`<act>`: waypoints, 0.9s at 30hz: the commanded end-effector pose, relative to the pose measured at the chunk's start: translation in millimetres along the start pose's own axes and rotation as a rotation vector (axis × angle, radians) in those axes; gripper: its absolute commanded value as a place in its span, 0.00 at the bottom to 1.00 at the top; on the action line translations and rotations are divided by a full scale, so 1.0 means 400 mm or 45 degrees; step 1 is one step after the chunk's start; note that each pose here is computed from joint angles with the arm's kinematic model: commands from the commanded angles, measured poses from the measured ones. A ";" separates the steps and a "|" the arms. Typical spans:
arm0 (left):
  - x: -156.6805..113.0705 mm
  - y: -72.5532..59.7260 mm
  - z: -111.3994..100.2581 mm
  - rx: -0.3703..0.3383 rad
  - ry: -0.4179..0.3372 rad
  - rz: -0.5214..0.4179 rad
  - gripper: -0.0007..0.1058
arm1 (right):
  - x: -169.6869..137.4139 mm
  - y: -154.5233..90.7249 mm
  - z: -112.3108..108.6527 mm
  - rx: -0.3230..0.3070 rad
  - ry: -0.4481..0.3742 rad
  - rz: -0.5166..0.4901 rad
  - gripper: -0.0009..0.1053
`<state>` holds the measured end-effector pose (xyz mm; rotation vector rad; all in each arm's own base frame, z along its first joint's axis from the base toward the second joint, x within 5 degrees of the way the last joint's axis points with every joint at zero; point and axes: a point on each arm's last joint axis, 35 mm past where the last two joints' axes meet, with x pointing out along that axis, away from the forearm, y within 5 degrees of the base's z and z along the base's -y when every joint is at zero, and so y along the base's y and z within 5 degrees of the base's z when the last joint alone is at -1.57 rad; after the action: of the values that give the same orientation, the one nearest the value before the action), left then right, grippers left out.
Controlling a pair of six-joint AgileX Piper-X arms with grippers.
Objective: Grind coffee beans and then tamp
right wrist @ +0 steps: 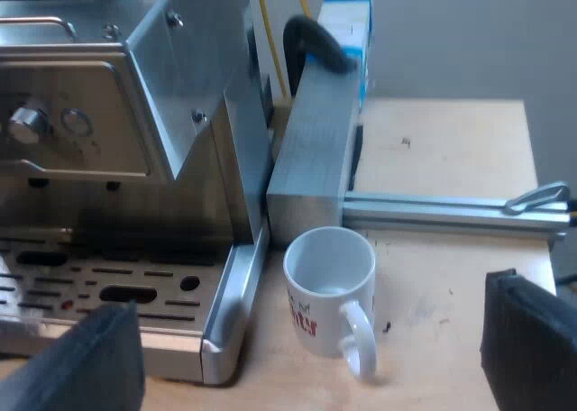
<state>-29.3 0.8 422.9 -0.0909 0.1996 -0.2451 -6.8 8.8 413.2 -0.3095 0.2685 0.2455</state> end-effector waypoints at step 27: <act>-0.074 0.010 -0.106 -0.012 0.055 0.107 0.80 | -0.107 0.063 -0.073 -0.065 -0.196 0.009 0.73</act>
<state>-71.4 9.3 385.4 -0.0743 0.2358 -0.1852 -65.1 13.5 390.1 -0.3281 0.1104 0.2757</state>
